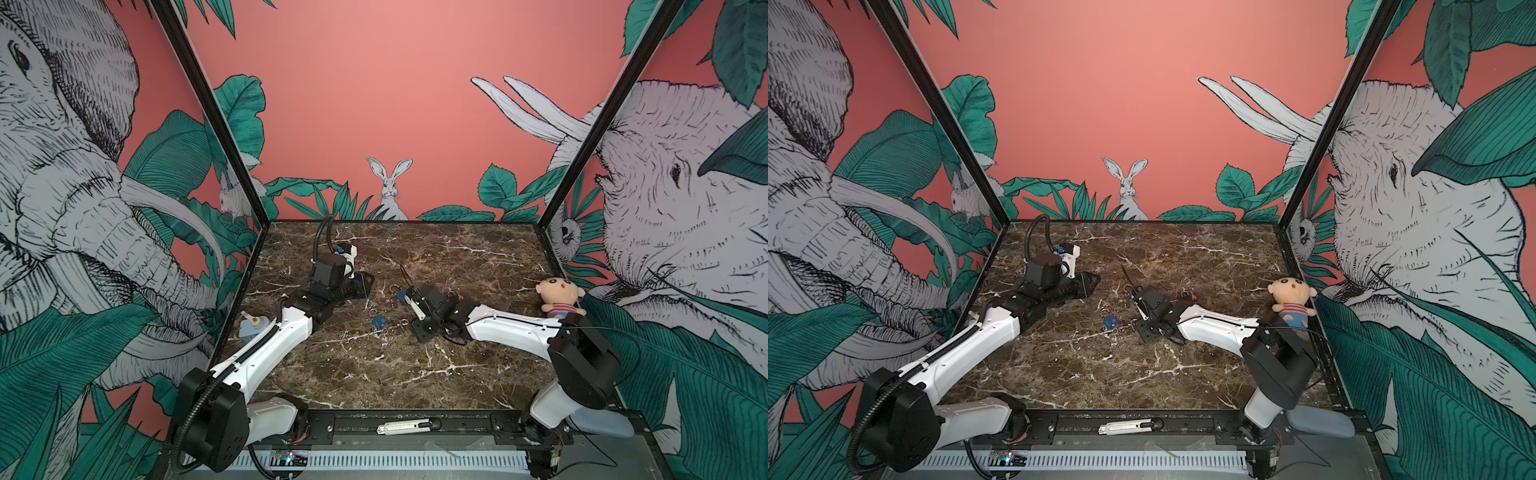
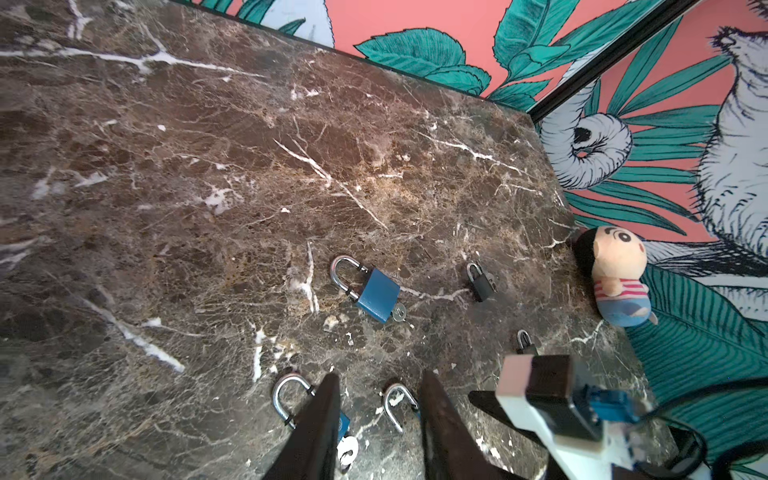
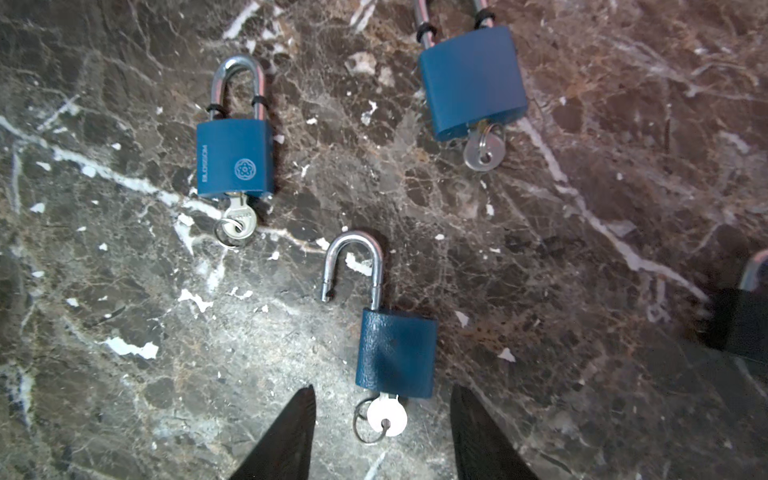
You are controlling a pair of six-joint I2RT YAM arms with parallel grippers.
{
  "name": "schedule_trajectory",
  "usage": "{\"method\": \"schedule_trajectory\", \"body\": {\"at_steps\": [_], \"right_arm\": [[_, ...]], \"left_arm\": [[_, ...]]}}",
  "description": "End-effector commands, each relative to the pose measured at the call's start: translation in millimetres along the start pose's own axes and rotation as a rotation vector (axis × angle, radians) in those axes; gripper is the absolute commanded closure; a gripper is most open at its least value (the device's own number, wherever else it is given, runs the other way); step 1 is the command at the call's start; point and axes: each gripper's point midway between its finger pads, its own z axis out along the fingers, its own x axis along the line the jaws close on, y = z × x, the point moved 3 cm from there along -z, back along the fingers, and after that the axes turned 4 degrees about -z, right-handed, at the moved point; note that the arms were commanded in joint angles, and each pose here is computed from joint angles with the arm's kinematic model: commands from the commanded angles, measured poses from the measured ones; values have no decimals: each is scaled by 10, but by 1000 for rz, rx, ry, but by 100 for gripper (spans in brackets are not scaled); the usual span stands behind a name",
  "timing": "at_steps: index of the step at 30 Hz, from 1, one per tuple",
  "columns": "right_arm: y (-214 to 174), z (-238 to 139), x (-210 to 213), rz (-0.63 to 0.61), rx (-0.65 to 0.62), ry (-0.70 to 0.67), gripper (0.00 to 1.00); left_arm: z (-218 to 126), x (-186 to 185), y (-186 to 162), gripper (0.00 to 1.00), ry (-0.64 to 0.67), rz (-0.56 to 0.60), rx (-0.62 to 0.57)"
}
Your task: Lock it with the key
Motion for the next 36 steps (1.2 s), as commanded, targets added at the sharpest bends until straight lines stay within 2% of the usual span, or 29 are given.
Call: {"method": "schedule_trajectory", "body": {"at_steps": [1,8,30,36], "right_arm": [[8,68,-59,3,19,-52,48],[-8,183,-46,2,53,-65,53],[-122,393,-2,-10,132,-109,57],[-169,458,-10,-19,154,-119,68]], "left_arm": [[-113,84,-22,64,30,-7,-15],[-195,173,-18,63,38,-23,-35],[-159,237,-63,63,14,-60,-31],[-163,238,-65,63,14,-64,-30]]}}
